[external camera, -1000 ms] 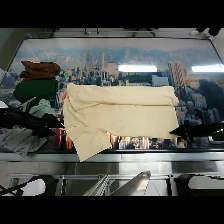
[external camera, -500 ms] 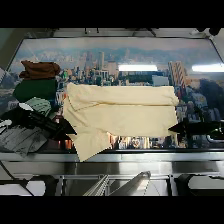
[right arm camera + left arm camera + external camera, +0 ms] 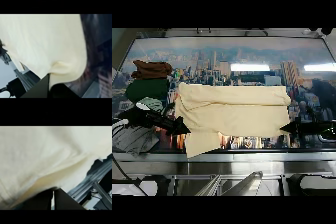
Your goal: Fold the shirts.
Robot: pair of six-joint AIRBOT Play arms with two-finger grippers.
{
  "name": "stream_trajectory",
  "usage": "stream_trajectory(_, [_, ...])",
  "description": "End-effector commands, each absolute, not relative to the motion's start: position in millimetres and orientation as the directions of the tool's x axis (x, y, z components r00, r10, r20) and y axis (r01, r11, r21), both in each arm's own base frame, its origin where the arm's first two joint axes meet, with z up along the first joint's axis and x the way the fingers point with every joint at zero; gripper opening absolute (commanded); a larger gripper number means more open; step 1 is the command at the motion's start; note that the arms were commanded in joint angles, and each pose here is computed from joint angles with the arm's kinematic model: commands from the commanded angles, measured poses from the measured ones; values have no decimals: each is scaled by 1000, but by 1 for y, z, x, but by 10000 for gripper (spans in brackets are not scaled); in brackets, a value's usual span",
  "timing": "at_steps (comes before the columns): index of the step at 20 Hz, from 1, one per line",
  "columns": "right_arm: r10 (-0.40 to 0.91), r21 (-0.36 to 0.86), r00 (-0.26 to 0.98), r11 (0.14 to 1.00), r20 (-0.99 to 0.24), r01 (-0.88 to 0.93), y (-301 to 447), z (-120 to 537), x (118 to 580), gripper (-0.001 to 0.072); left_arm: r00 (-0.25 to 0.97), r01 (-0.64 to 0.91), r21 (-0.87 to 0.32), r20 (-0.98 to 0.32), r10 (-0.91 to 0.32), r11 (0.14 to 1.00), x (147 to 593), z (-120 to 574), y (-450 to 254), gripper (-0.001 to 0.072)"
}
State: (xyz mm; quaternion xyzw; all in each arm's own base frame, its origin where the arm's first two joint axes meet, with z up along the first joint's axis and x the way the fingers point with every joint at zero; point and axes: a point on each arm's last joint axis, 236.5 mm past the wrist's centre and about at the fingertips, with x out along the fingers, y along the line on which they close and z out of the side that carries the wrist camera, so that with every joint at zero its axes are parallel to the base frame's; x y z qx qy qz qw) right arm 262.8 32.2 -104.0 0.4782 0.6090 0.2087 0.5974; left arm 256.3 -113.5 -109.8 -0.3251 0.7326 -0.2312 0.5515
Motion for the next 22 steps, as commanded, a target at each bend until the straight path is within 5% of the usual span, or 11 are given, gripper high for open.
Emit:
stream_trajectory(1, [867,856,156,411,-474,314,37,-82,259,15,-125,-202,-749,-620,-775,632,259,-75,-102,29])
stream_trajectory(11, [748,836,382,436,-543,334,-17,-35,270,15,55,-262,-799,-572,-818,541,242,-35,-71,28])
stream_trajectory(16, [737,896,514,398,-439,194,-3,-7,318,16,100,-98,-841,-541,-835,532,294,14,-88,29])
stream_trajectory(22, [678,845,551,525,-487,100,10,-14,414,16,65,16,-816,-575,-815,577,401,29,-102,29])
